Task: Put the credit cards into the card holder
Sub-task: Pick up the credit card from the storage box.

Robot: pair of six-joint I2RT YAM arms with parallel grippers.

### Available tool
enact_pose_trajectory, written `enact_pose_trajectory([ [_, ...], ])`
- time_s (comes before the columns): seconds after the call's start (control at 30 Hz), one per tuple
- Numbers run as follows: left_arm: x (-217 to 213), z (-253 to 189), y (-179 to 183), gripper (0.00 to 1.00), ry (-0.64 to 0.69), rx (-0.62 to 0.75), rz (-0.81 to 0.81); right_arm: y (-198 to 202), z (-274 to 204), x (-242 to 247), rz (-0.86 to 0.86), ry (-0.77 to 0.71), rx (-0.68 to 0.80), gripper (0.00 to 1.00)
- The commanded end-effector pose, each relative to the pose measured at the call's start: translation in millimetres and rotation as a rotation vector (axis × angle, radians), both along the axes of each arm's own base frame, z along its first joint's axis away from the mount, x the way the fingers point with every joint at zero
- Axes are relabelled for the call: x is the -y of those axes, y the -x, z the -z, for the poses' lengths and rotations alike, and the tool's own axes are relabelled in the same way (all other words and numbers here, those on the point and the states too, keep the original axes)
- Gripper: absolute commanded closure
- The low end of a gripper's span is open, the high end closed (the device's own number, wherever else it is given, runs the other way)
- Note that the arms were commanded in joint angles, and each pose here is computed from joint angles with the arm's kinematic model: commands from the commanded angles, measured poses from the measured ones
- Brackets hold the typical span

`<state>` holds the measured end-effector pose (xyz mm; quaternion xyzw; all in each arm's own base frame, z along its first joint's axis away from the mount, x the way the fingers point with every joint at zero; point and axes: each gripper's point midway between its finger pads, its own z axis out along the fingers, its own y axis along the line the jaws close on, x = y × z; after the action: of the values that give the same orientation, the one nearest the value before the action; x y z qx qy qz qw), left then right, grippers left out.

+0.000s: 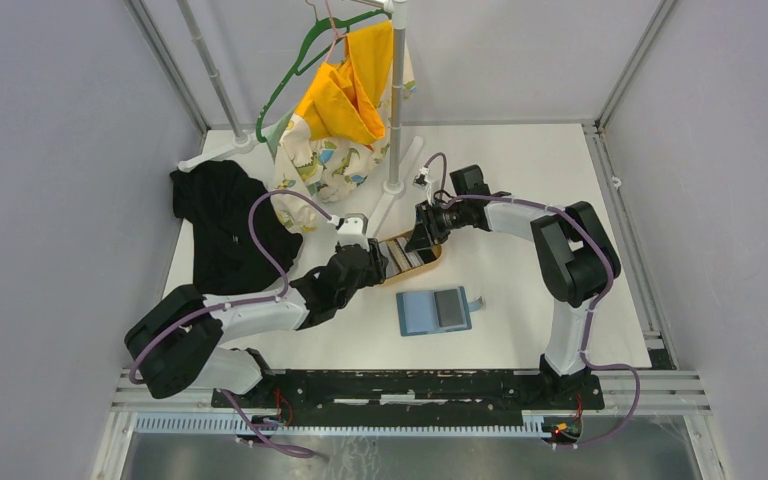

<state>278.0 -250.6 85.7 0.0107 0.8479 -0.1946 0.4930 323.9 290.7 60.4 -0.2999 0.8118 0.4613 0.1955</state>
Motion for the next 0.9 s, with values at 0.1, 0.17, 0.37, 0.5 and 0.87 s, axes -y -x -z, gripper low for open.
enact_pose_trajectory([
  [0.1, 5.5, -22.7, -6.0, 0.53, 0.083, 0.049, -0.011, 5.2, -15.1, -9.4, -0.039, -0.062, 0.008, 0.69],
  [0.17, 5.6, -22.9, -6.2, 0.53, 0.084, 0.050, -0.011, 5.1, -12.2, -9.4, -0.036, -0.053, 0.005, 0.69],
  [0.37, 6.2, -23.8, -6.3, 0.53, 0.086, 0.051, -0.010, -2.4, -3.9, -3.9, 0.000, 0.025, 0.038, 0.60],
  [0.5, 6.6, -23.1, -6.3, 0.52, 0.084, 0.049, -0.009, -8.5, 2.6, 2.1, 0.030, 0.085, 0.061, 0.53],
  [0.87, 6.5, -23.4, -6.6, 0.52, 0.085, 0.050, -0.010, 5.9, 4.2, -10.6, -0.012, 0.036, -0.007, 0.52],
])
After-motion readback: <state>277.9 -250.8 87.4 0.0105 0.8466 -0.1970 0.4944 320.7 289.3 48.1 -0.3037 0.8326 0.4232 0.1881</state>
